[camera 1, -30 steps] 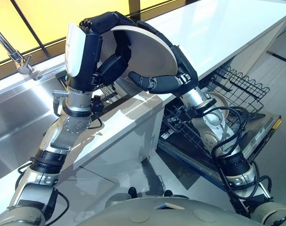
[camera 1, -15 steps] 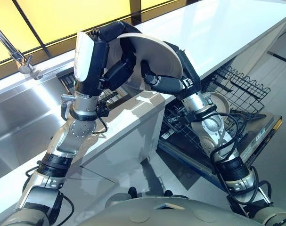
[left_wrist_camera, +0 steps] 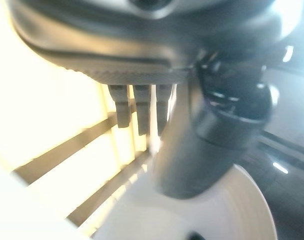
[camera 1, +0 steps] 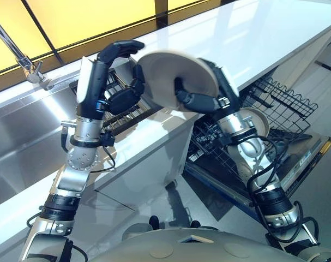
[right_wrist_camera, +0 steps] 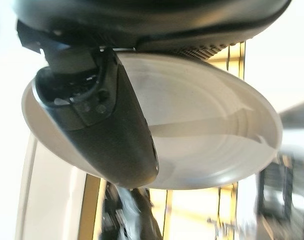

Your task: Pick up plates and place into dishwasher.

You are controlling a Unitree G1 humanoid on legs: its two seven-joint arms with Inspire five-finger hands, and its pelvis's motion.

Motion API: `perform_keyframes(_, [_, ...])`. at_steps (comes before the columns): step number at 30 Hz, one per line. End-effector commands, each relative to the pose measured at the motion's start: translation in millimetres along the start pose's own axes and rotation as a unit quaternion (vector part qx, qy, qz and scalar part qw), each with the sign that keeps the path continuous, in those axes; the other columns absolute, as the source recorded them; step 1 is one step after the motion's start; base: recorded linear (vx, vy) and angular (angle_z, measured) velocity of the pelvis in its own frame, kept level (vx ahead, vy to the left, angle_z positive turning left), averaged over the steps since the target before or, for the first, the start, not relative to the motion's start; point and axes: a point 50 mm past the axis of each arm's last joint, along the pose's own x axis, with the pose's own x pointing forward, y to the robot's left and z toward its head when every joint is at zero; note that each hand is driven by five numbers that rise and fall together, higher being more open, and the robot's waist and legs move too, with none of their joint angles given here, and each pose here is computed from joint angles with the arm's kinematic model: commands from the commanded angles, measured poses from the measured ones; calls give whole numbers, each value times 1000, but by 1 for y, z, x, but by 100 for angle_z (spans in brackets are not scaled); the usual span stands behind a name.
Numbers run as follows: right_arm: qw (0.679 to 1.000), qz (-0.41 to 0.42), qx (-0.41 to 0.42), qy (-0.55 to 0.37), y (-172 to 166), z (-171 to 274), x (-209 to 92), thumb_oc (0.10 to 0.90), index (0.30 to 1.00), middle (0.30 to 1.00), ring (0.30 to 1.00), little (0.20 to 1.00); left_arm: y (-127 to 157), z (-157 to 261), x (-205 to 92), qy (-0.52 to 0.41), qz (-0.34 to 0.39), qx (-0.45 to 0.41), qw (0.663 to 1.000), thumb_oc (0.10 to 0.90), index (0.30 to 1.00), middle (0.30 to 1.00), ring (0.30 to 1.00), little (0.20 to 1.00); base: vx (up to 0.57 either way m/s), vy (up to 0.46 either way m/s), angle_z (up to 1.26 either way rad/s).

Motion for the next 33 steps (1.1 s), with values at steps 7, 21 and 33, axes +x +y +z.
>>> perform_keyframes(7, [954,-229,-68,-180,-76,54,-6,100,300,300,300,200,55,-34,-14,107,24,-53,993,800,900,900,900,900,35,-15,3])
perform_keyframes(21, [867,-378,-322,31,-158,13,-52,100,300,300,300,200,84,-36,-26,113,73,-19,991,800,900,900,900,900,63,-5,1])
perform_keyframes(33, [822,-255,-470,196,-170,-31,-71,100,300,300,300,200,74,-33,-29,102,87,-14,991,800,900,900,900,900,38,53,4])
